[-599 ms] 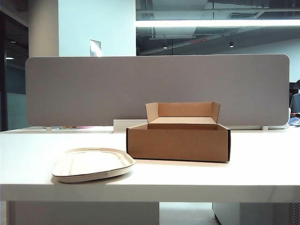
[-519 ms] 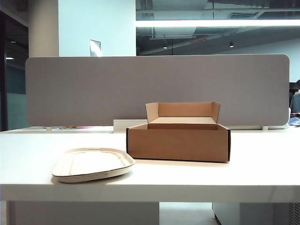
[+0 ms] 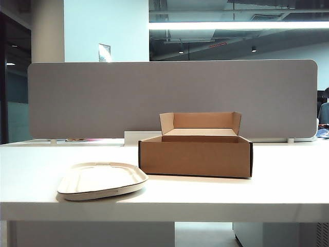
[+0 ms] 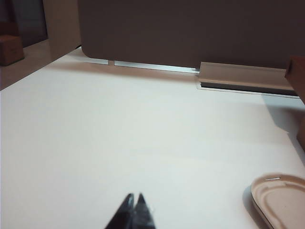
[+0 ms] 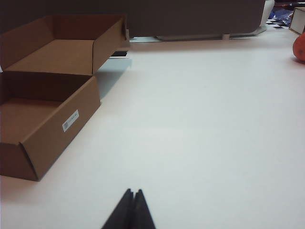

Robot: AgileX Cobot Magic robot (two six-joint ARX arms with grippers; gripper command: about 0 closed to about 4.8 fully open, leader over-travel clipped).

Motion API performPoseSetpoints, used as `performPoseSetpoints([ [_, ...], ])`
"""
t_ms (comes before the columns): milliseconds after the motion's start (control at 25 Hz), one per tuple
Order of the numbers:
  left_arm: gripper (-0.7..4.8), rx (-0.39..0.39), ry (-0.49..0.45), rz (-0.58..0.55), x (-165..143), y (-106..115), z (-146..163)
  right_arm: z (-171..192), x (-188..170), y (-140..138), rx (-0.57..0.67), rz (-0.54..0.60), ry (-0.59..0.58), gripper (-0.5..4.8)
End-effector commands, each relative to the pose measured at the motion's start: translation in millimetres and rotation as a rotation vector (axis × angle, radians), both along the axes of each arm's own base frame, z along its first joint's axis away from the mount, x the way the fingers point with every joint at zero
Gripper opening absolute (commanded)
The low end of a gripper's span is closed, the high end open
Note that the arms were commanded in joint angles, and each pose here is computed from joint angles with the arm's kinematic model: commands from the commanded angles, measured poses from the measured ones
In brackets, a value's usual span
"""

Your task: Pick up the lid and place it into the paper box.

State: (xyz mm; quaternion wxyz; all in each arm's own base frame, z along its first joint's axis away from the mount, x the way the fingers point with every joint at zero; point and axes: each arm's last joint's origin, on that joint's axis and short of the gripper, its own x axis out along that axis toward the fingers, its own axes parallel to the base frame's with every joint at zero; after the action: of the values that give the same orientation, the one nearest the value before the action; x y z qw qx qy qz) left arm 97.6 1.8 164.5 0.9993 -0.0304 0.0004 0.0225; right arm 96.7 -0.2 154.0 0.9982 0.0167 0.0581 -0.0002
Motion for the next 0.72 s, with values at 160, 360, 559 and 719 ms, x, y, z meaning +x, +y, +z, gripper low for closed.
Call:
performPoseSetpoints([
  [160, -0.05, 0.0, -0.011, 0.0, 0, 0, 2, -1, 0, 7, 0.049, 0.226, -0.006, -0.01],
  [360, -0.05, 0.0, -0.011, 0.0, 0, 0, 2, 0, -4, 15, 0.085, 0.533, -0.001, -0.01],
  [559, -0.05, -0.004, -0.012, -0.005, 0, 0, 2, 0, -6, 18, 0.098, 0.647, 0.001, -0.01],
  [719, -0.06, -0.003, -0.013, -0.098, 0, -3, 3, 0, -6, 18, 0.098, 0.647, 0.001, -0.01],
])
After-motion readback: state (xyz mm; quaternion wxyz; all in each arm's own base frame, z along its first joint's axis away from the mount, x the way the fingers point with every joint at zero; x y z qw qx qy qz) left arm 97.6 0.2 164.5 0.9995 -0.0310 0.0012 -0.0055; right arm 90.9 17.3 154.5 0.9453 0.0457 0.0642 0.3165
